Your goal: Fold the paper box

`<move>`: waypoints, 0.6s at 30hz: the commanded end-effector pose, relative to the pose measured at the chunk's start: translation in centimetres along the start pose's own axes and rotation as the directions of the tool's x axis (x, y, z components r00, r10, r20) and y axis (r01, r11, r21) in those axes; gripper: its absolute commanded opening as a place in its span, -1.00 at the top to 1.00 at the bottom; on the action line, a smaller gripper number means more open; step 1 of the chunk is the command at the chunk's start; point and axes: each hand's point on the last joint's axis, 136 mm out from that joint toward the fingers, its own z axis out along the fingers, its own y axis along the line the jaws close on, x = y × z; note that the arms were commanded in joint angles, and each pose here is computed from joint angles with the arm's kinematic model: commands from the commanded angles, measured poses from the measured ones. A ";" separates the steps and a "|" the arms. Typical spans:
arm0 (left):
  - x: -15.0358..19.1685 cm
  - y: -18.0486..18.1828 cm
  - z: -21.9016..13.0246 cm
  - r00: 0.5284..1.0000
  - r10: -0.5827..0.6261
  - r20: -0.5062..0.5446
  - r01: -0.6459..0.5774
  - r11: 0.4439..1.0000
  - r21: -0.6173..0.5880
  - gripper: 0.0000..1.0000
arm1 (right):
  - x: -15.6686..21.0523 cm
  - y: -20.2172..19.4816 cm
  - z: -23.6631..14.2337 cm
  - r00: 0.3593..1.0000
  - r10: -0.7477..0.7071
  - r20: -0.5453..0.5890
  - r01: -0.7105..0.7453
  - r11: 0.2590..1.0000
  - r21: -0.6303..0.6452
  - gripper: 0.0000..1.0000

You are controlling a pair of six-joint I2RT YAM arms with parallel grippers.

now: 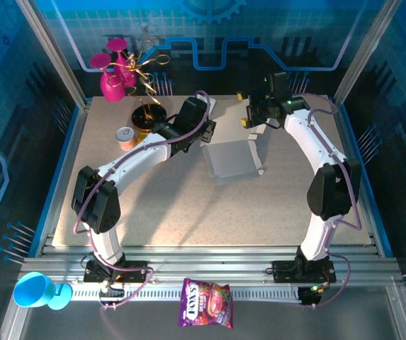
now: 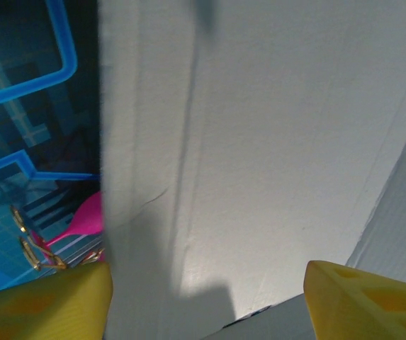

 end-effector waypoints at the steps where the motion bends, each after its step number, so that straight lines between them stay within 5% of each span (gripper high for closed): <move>1: -0.9 -0.3 -0.6 0.999 0.034 0.042 -0.034 0.999 -0.003 1.00 | -0.5 2.4 -1.0 1.000 0.007 0.009 -0.006 0.998 -0.064 -0.45; 18: -0.5 -0.1 -0.8 0.998 0.050 0.042 -0.050 0.999 -0.009 1.00 | -1.9 2.4 2.3 0.996 0.082 -0.037 -0.083 0.996 -0.039 -0.11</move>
